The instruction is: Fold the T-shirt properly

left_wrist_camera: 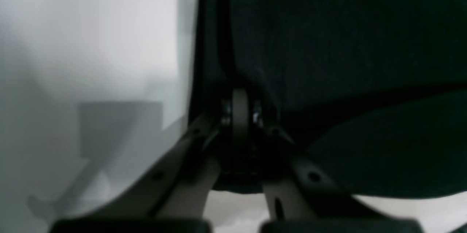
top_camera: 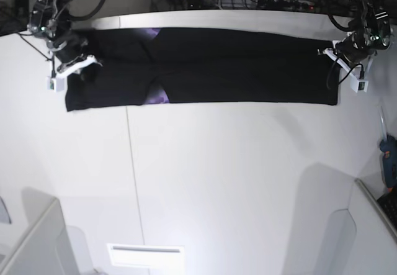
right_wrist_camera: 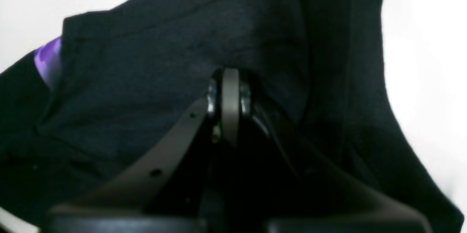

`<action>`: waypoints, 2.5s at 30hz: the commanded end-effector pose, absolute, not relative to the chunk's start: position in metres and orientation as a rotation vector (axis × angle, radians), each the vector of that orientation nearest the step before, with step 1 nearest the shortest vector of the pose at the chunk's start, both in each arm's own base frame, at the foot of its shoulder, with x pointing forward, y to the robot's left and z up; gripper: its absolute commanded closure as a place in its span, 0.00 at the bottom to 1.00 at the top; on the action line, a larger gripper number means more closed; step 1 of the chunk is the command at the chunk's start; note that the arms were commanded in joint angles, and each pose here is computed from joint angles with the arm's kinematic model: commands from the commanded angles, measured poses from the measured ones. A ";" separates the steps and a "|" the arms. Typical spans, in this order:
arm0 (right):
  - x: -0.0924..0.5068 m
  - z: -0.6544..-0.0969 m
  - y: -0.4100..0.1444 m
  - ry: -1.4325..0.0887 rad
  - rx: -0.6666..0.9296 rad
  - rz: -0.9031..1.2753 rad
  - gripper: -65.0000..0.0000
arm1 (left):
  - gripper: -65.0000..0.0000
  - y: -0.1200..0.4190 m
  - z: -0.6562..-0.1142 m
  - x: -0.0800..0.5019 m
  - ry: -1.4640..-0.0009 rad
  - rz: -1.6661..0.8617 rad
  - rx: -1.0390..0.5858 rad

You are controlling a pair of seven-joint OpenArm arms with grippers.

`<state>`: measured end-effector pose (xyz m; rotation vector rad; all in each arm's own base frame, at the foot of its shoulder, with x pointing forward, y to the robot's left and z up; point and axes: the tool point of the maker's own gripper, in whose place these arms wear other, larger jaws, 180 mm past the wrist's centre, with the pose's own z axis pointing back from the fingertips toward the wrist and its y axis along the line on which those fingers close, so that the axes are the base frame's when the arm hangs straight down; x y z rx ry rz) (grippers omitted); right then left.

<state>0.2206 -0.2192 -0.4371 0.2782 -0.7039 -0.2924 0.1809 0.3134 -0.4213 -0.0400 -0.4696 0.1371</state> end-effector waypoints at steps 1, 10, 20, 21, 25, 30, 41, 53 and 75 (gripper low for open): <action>0.225 -0.434 -0.225 -0.718 0.261 -0.289 1.00 | 1.00 0.324 -0.418 0.183 -0.464 0.128 0.004; 0.251 -0.414 -0.221 -0.737 0.249 -0.232 1.00 | 1.00 0.339 -0.369 0.220 -0.546 0.149 0.043; 0.258 -0.330 -0.192 -0.953 0.238 -0.116 1.00 | 1.00 0.351 -0.300 0.220 -0.778 0.248 -0.042; 0.255 -0.326 -0.191 -0.960 0.233 -0.109 1.00 | 1.00 0.352 -0.298 0.219 -0.788 0.264 -0.062; 0.251 -0.325 -0.189 -0.958 0.232 -0.099 1.00 | 0.94 0.355 -0.295 0.215 -0.799 0.286 -0.076; 0.247 -0.329 -0.187 -0.938 0.237 -0.101 1.00 | 0.34 0.354 -0.297 0.215 -0.798 0.292 -0.083; 0.243 -0.333 -0.186 -0.917 0.239 -0.099 1.00 | 0.05 0.360 -0.344 0.198 -0.698 0.243 -0.148; 0.239 -0.336 -0.186 -0.905 0.238 -0.101 1.00 | 0.10 0.351 -0.382 0.193 -0.619 0.187 -0.128; 0.238 -0.337 -0.186 -0.902 0.239 -0.102 1.00 | 0.47 0.323 -0.419 0.194 -0.536 0.204 -0.221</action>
